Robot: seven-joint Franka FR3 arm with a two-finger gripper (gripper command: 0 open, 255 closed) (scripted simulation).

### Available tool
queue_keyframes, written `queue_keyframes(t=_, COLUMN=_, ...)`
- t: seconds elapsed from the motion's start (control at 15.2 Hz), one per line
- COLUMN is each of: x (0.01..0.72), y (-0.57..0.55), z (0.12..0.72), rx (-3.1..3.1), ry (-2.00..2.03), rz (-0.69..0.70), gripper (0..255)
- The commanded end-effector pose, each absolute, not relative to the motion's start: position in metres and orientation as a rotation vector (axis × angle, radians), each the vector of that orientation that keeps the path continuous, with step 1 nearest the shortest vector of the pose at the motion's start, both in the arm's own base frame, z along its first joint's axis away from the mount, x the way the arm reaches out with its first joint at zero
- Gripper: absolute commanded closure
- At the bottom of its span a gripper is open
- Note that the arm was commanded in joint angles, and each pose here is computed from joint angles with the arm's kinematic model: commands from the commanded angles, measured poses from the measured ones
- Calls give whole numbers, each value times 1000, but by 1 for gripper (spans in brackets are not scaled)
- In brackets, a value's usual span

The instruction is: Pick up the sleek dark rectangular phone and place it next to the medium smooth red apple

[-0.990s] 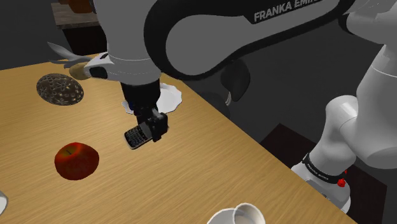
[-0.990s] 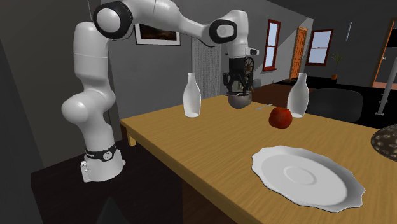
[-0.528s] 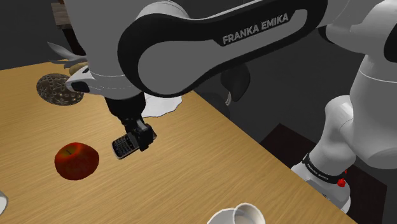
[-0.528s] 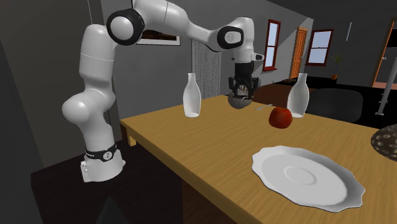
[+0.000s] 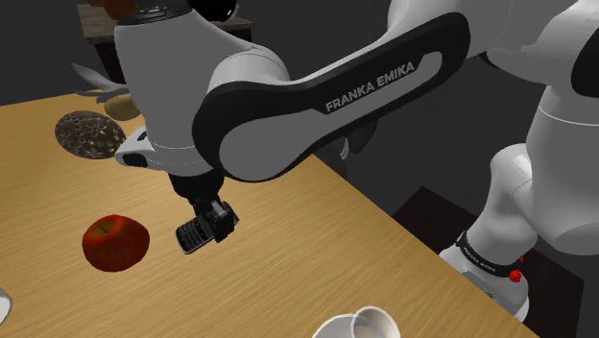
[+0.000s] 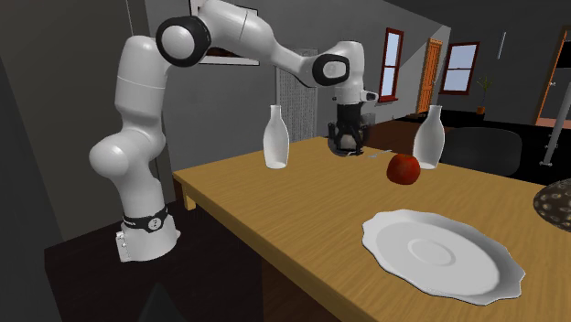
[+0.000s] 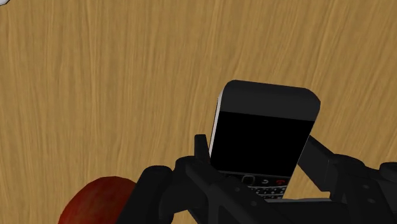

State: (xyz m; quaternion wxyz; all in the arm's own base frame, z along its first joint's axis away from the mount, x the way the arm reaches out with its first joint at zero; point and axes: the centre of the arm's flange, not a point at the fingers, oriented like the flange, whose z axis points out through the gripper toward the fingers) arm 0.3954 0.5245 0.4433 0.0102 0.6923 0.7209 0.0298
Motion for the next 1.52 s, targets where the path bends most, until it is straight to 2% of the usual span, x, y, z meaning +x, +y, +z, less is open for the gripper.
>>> queue_keyframes(t=0.0, x=396, y=524, z=433, rx=2161, ry=2250, rz=94, gripper=255)
queue_keyframes(t=1.12, x=396, y=524, z=344, rx=2161, ry=2250, rz=94, gripper=255)
queue_keyframes(t=1.45, x=396, y=524, z=344, rx=2161, ry=2250, rz=94, gripper=255)
